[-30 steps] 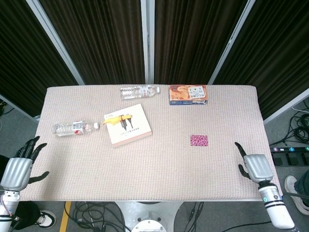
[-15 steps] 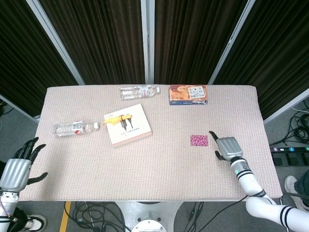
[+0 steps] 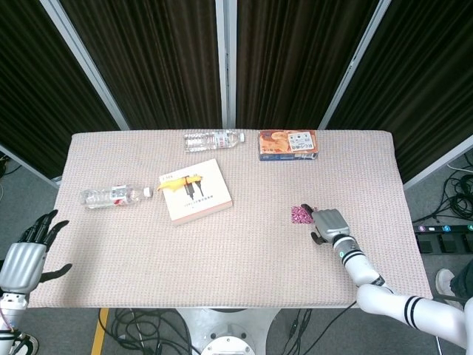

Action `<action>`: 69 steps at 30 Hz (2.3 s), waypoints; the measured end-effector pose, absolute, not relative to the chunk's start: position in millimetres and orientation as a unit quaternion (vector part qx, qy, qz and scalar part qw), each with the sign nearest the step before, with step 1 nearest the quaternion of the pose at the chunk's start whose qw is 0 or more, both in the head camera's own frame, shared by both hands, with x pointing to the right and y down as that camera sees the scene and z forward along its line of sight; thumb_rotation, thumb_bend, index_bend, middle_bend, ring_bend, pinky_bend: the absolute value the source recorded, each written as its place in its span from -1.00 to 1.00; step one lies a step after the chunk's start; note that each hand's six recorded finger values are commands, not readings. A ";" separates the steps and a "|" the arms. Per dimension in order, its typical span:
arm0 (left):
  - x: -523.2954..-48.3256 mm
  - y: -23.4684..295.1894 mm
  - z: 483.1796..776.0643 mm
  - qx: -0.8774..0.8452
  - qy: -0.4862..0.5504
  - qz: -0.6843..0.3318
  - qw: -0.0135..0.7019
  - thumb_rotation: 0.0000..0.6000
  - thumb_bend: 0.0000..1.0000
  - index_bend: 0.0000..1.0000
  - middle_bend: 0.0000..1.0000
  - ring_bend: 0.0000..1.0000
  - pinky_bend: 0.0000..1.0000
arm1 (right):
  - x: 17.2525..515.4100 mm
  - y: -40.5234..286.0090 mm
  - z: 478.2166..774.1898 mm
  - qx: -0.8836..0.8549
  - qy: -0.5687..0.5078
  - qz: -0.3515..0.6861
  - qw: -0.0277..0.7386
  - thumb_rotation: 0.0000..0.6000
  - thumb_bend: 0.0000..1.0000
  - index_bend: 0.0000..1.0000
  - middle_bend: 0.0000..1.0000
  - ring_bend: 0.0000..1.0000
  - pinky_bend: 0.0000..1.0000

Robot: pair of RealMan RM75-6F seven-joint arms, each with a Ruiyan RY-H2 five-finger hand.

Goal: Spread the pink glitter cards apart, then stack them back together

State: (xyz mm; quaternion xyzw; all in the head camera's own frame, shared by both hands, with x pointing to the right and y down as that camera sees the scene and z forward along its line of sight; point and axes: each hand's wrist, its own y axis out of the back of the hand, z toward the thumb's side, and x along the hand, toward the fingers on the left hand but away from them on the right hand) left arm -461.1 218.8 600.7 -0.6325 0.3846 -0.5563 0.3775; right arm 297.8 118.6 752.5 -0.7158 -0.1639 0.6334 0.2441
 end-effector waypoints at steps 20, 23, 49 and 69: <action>-464.1 223.1 601.7 -0.643 0.388 -0.549 0.367 1.00 -1.00 -0.58 -0.72 -0.82 -0.53 | 298.1 120.6 766.8 -0.720 -0.151 0.641 0.220 1.00 -0.29 -0.82 0.79 0.90 0.93; -465.1 223.4 601.7 -0.643 0.389 -0.548 0.367 1.00 -1.00 -0.58 -0.72 -0.82 -0.53 | 296.7 120.7 768.1 -0.720 -0.150 0.641 0.219 1.00 -0.29 -0.82 0.79 0.90 0.93; -465.5 221.0 600.4 -0.647 0.394 -0.538 0.370 1.00 -1.00 -0.58 -0.71 -0.82 -0.54 | 302.1 131.0 766.7 -0.723 -0.136 0.645 0.209 1.00 -0.29 -0.67 0.80 0.90 0.93; -458.4 217.3 596.3 -0.651 0.393 -0.531 0.375 1.00 -1.00 -0.58 -0.71 -0.82 -0.54 | 293.9 159.0 742.7 -0.739 -0.120 0.628 0.211 1.00 -0.29 -0.67 0.80 0.90 0.93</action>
